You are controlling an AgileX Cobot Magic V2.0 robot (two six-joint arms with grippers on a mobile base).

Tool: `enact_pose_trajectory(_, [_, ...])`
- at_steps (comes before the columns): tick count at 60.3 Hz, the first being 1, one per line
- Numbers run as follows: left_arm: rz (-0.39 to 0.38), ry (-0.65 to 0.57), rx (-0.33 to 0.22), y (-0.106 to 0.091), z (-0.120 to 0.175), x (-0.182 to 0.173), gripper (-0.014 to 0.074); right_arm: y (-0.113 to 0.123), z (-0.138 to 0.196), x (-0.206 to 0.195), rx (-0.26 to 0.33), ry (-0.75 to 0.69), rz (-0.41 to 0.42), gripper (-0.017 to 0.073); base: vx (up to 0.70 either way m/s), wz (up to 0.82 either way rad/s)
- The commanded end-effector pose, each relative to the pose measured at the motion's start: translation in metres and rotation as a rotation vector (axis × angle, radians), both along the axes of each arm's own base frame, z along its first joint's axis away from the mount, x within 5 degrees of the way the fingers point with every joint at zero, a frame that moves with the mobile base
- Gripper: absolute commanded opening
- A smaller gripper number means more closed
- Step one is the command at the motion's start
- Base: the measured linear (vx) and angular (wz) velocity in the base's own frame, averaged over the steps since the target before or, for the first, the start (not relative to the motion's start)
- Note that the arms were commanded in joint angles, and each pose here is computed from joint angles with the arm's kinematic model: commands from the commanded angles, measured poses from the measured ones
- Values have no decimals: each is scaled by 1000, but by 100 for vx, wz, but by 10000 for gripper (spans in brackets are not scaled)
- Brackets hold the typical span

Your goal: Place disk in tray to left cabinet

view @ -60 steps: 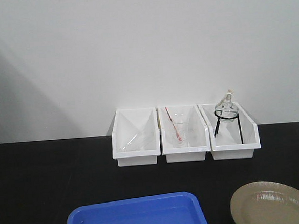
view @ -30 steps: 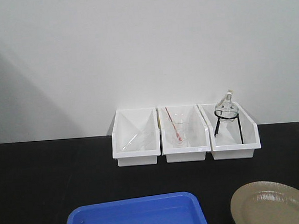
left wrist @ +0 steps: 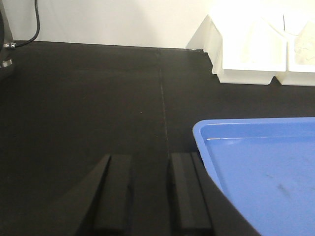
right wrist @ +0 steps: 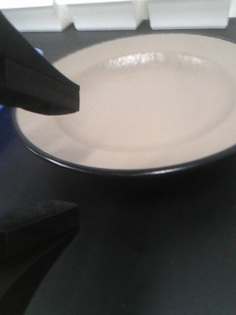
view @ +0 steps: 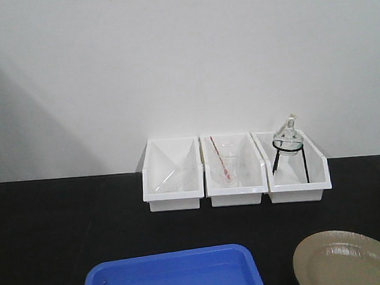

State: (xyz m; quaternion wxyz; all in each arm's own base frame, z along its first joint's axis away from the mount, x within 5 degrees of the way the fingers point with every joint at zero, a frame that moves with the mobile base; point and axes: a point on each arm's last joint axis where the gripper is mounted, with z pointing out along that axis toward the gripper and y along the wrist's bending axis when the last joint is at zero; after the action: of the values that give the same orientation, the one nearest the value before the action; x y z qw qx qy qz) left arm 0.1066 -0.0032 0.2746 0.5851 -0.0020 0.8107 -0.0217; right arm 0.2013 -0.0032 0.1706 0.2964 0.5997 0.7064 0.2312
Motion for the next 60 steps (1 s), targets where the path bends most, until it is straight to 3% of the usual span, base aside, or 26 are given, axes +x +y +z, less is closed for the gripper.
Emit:
enact_pose_trajectory(1, [0, -111, -4, 0, 18, 4, 337, -6, 6, 10, -37, -42, -44, 459, 0, 0])
enact_pose_trajectory(11, [0, -111, -4, 0, 18, 4, 337, -7, -5, 22, -58, 9, -33, 459, 0, 0])
enact_pose_trajectory(22, [0, -111, -4, 0, 18, 4, 337, -4, -3, 48, -94, 20, 59, 459, 0, 0])
enact_pose_trajectory(42, [0, -111, -4, 0, 18, 4, 337, -4, -18, 70, -88, 69, 57, 444, 0, 0])
enact_pose_trajectory(49, [0, -111, -4, 0, 18, 4, 337, -4, -22, 71, -89, 86, 64, 384, 0, 0])
enact_pose_trajectory(60, [0, -111, -4, 0, 18, 4, 337, -3, -17, 70, -82, 78, 81, 193, 0, 0])
